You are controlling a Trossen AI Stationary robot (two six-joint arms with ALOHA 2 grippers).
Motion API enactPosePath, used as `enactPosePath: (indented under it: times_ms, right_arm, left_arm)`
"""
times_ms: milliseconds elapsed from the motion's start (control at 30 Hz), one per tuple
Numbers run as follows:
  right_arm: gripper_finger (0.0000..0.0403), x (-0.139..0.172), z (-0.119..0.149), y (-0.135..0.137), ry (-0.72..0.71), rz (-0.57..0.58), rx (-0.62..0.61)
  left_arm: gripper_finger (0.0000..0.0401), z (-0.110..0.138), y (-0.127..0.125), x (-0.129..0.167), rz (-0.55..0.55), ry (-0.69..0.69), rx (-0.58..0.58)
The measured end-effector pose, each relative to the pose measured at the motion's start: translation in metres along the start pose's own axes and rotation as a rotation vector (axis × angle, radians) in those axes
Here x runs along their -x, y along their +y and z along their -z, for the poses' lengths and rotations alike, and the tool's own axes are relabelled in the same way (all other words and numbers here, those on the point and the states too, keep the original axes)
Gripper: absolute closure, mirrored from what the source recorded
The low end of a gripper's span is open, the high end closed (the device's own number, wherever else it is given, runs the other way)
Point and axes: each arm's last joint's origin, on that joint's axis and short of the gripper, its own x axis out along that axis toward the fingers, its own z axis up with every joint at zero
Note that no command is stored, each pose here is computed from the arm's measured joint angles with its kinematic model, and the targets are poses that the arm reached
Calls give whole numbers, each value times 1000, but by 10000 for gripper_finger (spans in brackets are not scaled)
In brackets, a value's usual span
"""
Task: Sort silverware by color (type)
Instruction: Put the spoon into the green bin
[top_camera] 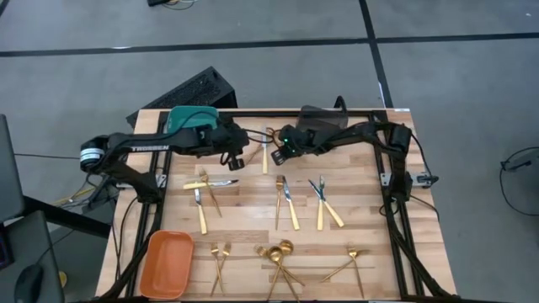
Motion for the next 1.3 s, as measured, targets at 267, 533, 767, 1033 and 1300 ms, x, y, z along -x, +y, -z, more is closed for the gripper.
enactPosePath:
  times_ms: [267,533,767,1033,1300]
  right_arm:
    - [261,31,2,-9,79,186,135]
    - [261,51,30,-33,170,291,186]
    - [261,72,59,-78,172,416,80]
    - [262,104,72,-116,89,502,-69]
    - [271,124,60,-83,-99,233,-60]
  left_arm:
    - [315,5,-2,4,5,50,16]
    - [315,8,-3,4,6,76,44]
    - [315,8,-3,3,6,75,50]
    - [315,7,-3,3,4,73,66]
    - [315,6,-7,5,12,68,64]
